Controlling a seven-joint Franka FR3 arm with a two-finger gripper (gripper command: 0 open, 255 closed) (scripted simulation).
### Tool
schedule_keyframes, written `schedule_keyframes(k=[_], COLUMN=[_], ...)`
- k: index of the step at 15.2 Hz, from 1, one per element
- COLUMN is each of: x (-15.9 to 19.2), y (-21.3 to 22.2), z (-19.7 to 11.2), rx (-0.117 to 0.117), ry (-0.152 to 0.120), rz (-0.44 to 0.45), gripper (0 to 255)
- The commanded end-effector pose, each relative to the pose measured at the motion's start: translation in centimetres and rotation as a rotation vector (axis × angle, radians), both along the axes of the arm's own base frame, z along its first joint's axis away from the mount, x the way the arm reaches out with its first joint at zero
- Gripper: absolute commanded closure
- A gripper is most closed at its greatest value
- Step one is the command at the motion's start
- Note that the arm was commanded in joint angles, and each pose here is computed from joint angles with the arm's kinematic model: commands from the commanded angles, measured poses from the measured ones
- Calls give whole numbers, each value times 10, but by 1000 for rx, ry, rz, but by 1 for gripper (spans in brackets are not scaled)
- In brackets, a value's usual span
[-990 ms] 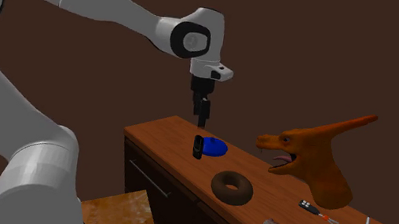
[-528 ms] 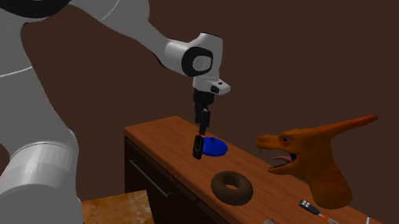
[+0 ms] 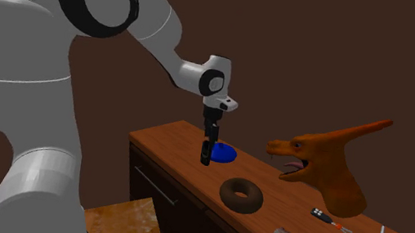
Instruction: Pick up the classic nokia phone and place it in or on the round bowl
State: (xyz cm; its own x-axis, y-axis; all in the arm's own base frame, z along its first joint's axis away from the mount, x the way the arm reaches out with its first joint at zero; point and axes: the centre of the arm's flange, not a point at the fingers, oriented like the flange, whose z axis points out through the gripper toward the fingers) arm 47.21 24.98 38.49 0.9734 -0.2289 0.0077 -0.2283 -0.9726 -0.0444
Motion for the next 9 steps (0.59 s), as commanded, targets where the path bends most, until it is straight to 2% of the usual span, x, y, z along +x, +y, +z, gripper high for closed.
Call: schedule_keyframes(k=[1, 5, 9], x=[2, 2, 2], y=[3, 4, 4], z=[-10, -34, -34], rx=[0, 0, 0], ry=[0, 0, 0], rz=[0, 0, 0], gripper=[0, 0, 0])
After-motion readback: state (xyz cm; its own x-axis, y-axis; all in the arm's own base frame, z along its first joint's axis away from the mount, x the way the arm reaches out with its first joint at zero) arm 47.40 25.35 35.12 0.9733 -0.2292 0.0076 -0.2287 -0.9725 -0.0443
